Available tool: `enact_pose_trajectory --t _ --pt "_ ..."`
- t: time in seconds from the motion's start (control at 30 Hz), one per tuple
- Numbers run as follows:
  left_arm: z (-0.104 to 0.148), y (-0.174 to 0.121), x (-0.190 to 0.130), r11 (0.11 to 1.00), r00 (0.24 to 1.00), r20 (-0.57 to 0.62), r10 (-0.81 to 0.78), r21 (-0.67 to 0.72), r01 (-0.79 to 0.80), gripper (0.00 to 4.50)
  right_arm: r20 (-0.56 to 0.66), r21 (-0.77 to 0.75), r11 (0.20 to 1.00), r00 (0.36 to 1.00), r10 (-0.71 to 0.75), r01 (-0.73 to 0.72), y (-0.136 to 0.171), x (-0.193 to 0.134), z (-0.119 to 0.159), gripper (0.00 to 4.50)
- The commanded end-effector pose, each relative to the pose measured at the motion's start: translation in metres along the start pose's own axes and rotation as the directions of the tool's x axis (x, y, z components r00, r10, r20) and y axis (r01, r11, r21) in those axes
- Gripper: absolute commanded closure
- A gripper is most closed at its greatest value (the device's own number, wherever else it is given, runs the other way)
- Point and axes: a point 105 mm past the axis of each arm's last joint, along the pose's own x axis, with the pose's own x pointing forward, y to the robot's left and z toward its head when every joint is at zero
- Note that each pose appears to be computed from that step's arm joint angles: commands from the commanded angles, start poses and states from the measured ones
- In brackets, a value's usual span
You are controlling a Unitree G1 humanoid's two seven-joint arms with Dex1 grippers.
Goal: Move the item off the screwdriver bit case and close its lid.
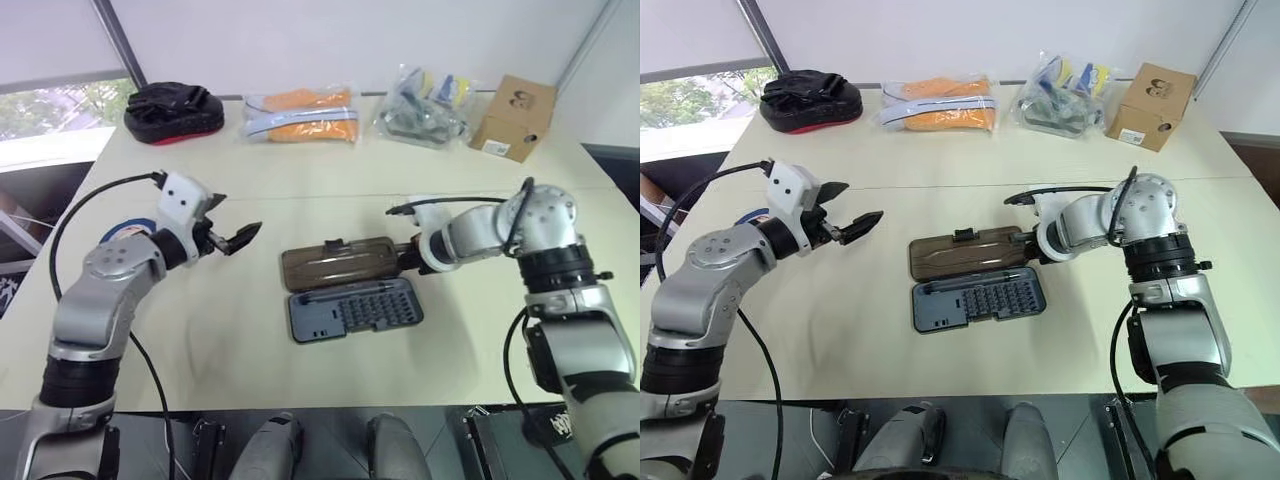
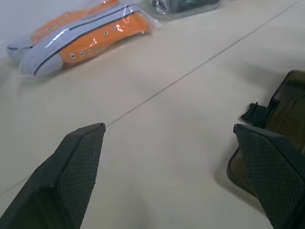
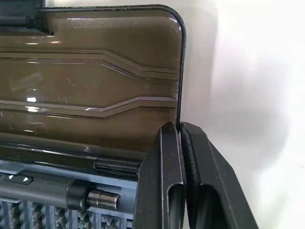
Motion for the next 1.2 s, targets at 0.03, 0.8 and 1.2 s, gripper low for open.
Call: enact_pose_trajectory --t 0.03,0.8,1.2 --pt "0.013 0.003 -0.002 0.999 0.999 0.040 0.006 0.048 -0.007 0.00 -0.058 -0.012 0.998 0.997 -0.059 0.059 -0.015 -0.001 -0.016 4.43" --pt "0.011 0.000 -0.001 0.999 0.999 0.040 -0.005 0.041 0.003 0.00 -0.049 -0.088 0.994 0.997 -0.064 0.060 -0.004 -0.013 -0.025 4.43" --pt "0.010 -0.002 0.001 0.999 0.999 0.039 -0.014 0.036 0.013 0.00 -0.061 -0.134 0.990 0.997 -0.039 0.031 0.002 -0.014 -0.027 4.43"
